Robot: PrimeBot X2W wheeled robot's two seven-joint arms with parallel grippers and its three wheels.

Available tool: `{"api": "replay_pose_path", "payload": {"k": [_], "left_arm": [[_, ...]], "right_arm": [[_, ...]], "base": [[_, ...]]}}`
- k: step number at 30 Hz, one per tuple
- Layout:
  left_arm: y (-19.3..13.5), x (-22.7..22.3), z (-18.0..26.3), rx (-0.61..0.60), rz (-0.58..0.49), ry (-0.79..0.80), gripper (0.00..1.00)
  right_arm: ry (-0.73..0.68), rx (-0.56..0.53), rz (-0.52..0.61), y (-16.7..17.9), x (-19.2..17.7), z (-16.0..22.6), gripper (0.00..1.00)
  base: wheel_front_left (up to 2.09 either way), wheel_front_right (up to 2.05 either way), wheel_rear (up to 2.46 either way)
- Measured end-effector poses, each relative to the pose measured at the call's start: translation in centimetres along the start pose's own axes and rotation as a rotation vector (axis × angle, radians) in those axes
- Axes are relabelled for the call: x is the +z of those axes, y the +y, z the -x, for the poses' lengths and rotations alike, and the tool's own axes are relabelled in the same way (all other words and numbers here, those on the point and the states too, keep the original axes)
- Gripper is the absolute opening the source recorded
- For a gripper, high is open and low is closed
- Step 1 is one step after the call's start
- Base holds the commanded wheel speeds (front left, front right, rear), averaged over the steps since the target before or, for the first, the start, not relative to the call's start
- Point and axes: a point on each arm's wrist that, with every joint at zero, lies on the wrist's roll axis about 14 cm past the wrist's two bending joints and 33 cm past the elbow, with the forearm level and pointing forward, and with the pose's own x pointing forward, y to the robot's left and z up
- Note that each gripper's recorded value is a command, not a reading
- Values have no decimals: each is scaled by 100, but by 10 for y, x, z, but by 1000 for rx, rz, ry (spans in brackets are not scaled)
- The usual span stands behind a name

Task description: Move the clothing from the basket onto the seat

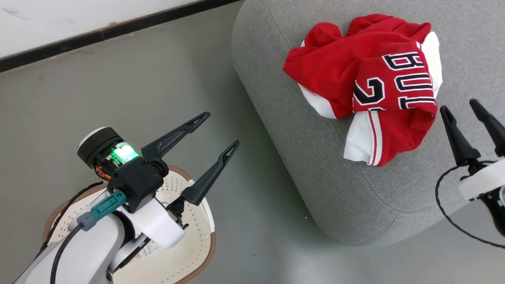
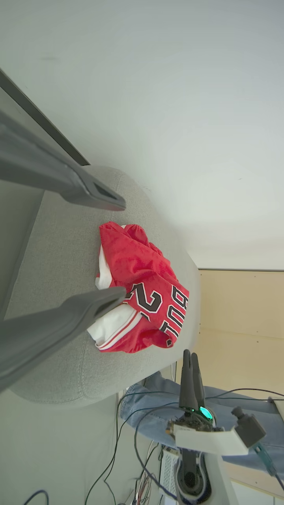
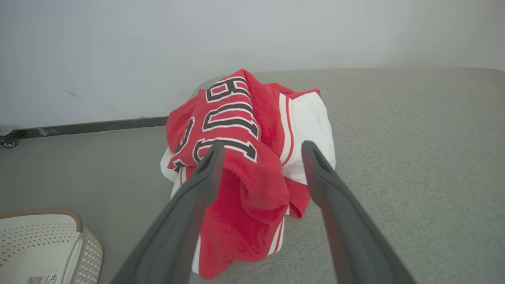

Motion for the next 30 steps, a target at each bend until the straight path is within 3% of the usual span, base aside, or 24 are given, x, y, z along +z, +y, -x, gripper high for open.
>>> {"api": "replay_pose_path", "payload": {"k": [12,21,30], "left_arm": [[1,13,7,63,0,-31,100],[20,18,26,203,-9,-33,100],[51,23,59,398,-30,-18,100]], "right_arm": [[-143,66,70,10,50,0,100],[-291,182,67,61,96,-20,100],[-357,311,35,123,111,-28,100]], "base": [[0,0,0],[0,0,0],[0,0,0]]}}
